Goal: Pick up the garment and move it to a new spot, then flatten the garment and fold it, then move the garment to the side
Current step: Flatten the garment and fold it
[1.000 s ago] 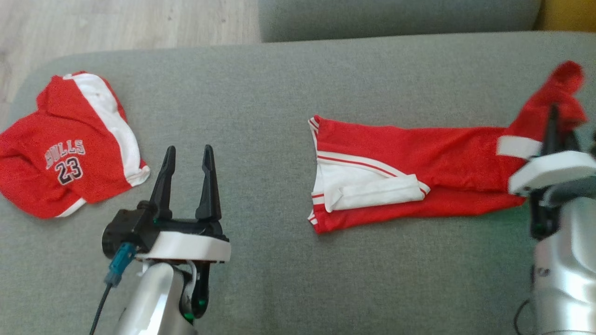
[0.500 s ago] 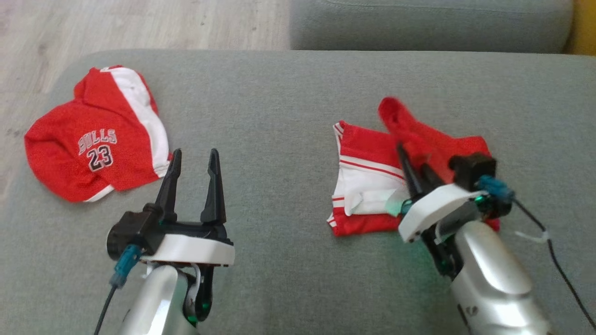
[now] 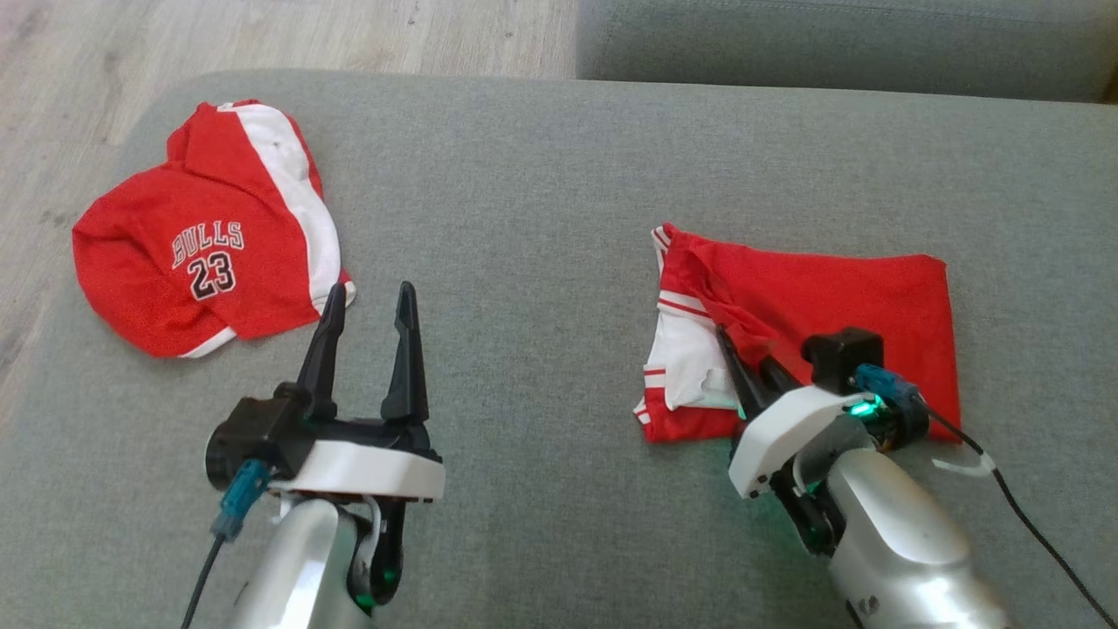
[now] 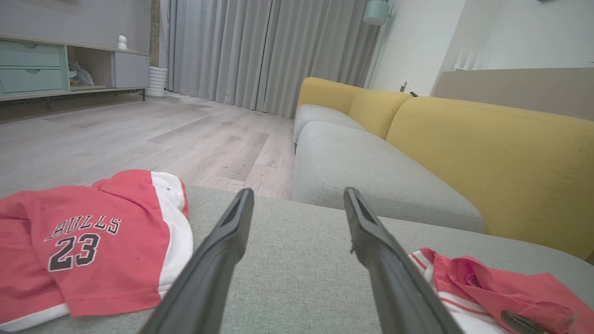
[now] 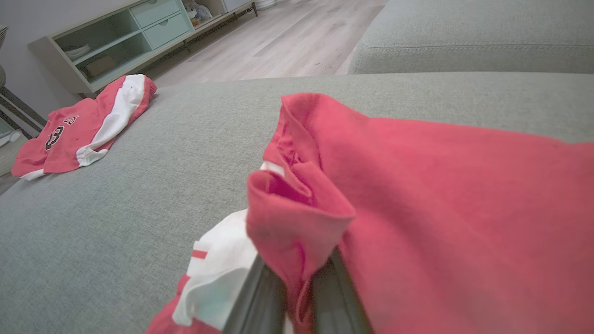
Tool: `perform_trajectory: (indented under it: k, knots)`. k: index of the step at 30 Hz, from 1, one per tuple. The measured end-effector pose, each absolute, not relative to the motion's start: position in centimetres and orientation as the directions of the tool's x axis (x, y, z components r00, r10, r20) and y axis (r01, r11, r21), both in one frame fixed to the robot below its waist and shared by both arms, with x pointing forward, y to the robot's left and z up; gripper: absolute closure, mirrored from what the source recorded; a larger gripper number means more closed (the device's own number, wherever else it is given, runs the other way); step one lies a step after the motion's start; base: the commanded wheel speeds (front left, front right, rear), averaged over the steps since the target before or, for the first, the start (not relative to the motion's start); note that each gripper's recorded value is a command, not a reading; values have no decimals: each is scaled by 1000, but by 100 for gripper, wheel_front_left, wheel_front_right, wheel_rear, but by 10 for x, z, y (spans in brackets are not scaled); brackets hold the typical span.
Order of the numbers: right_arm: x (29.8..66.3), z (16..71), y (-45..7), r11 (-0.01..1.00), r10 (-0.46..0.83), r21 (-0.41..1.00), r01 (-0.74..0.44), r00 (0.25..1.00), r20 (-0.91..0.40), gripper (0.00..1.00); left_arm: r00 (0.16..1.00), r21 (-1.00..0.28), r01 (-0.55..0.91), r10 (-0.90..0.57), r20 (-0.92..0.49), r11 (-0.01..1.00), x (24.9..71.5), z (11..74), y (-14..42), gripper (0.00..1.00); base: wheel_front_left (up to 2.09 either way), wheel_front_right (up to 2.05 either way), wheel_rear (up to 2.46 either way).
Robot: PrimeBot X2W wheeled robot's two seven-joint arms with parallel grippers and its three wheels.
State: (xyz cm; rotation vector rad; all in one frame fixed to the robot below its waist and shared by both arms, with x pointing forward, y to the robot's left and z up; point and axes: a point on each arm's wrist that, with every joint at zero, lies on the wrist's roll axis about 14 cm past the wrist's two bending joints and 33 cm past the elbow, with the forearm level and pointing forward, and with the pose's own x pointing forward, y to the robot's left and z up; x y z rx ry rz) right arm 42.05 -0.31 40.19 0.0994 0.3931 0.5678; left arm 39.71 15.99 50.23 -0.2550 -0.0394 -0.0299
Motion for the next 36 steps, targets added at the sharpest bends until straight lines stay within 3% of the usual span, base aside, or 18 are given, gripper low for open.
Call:
perform_trajectory:
  k: [7,9,16,22,30,36]
  knots:
    - [419,404,6,822,569,200,-533,752,-333,100,999,-258,39,-30,42,965,397,502,158,0,0,0,0]
    - [416,403,12,809,587,197,-554,737,-335,0,999,-262,40,-31,39,964,398,501,157,0,0,0,0]
    - [403,419,39,747,665,238,-621,689,-289,0,999,-263,48,-41,30,964,398,498,154,0,0,0,0]
    - [420,462,34,757,650,207,-619,746,-146,0,997,-265,77,-68,44,961,400,503,144,0,0,0,0]
    - [456,504,-52,900,411,155,-407,912,2,0,991,-273,131,-120,57,953,400,507,124,0,0,0,0]
    - [434,494,-126,972,217,91,-217,976,7,0,987,-278,162,-150,66,947,400,509,113,0,0,0,0]
